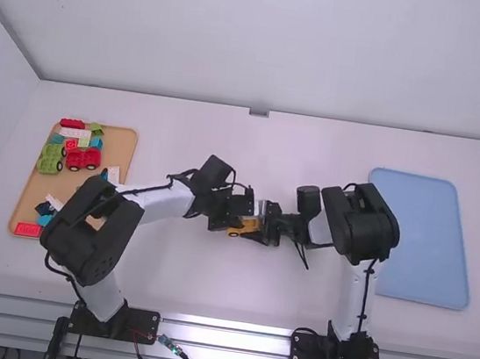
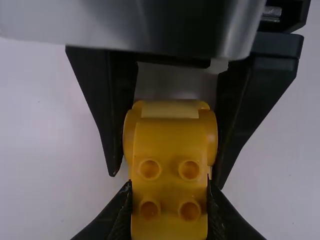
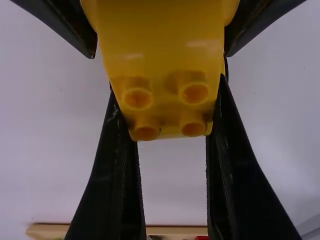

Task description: Assemble lego blocks to make yellow taxi

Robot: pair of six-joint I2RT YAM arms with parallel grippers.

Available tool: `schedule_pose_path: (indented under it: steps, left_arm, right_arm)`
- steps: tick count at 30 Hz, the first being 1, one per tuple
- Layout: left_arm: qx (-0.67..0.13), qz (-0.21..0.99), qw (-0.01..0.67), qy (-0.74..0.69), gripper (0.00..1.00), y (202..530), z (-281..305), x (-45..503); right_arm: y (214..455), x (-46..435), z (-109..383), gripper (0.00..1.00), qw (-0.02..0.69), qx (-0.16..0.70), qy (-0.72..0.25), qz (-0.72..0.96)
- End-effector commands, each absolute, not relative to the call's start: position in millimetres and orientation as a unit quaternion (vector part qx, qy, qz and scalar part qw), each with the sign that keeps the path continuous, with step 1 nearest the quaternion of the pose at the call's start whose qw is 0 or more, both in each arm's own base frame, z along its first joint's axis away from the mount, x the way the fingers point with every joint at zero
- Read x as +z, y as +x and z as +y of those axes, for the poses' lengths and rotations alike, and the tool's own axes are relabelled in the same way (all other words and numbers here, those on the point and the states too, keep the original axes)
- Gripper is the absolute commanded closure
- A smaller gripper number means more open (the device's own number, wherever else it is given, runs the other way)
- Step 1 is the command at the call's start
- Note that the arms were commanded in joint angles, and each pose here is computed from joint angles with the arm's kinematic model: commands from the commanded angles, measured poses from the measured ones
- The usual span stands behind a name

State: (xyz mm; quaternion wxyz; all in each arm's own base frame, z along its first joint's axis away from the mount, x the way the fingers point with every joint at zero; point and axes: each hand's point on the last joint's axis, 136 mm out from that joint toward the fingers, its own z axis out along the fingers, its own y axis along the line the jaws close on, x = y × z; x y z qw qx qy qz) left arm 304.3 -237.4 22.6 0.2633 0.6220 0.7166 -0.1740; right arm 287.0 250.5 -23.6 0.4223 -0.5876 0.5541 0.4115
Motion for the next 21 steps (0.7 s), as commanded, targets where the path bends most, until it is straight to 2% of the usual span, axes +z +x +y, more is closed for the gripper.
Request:
schedule_pose_path:
  steps: [1, 16, 21]
  left_arm:
    - [-0.18, 0.715, 0.226, 0.637, 0.98, 284, -241, 4]
    - [-0.165, 0.718, 0.202, 0.645, 0.98, 283, -246, -2]
    - [-0.127, 0.732, 0.19, 0.642, 0.98, 285, -244, -6]
  right_arm:
    - [285, -36, 250, 0.63, 0.403, 0.407, -0.58, 0.58]
    - [285, -36, 250, 0.63, 0.403, 0.407, -0.58, 0.58]
    - [285, -36, 250, 0.63, 0.403, 0.407, -0.58, 0.58]
